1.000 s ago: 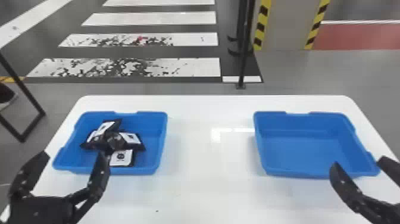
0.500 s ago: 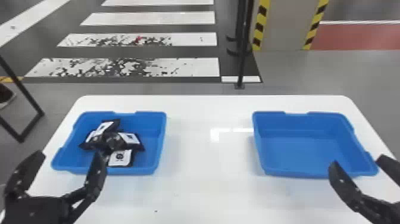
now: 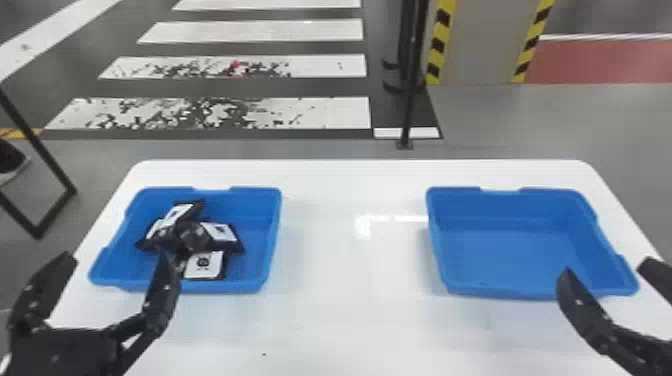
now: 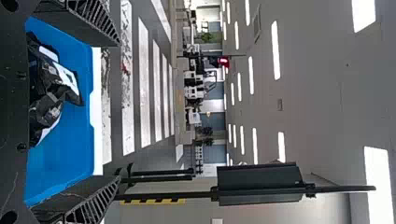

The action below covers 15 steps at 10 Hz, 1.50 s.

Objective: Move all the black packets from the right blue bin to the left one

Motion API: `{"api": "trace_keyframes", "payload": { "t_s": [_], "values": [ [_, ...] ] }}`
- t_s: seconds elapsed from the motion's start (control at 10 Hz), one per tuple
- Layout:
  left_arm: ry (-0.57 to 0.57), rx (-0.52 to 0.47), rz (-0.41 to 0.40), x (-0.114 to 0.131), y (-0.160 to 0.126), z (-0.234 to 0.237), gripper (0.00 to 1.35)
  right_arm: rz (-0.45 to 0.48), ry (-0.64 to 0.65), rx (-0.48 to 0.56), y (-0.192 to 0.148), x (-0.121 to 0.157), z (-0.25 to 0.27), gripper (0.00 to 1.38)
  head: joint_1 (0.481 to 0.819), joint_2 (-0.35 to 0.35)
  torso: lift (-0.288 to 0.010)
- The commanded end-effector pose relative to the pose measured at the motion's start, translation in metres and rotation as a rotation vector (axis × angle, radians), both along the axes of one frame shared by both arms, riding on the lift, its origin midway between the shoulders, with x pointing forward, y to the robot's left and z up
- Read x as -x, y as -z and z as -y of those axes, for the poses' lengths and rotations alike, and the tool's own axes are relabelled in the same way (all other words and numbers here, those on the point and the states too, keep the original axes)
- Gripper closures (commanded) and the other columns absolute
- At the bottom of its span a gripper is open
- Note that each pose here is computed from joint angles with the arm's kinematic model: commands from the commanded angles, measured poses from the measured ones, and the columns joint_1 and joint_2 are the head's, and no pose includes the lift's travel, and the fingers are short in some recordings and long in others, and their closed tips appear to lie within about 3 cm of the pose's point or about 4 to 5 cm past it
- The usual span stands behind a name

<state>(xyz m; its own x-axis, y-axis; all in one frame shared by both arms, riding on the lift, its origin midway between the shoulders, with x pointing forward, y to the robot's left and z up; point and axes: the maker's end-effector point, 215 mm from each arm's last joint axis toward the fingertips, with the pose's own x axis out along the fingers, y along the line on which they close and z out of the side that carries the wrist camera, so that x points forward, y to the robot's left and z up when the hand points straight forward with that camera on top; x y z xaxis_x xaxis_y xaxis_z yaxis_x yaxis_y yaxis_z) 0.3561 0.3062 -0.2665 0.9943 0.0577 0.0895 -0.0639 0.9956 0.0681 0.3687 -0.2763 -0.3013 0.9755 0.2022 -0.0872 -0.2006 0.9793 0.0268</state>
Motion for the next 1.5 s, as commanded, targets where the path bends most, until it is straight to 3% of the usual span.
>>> {"api": "trace_keyframes", "payload": {
  "t_s": [0.0, 1.4],
  "values": [
    [0.000, 0.001, 0.001, 0.0001, -0.0002, 0.0001, 0.00, 0.001, 0.002, 0.000, -0.0004, 0.0003, 0.0007, 0.10, 0.695, 0.048, -0.140],
    [0.007, -0.002, 0.020, -0.0019, -0.0063, 0.0028, 0.04, 0.006, 0.005, 0.014, -0.0019, -0.0007, 0.0017, 0.10, 0.695, 0.040, -0.140]
  ]
}}
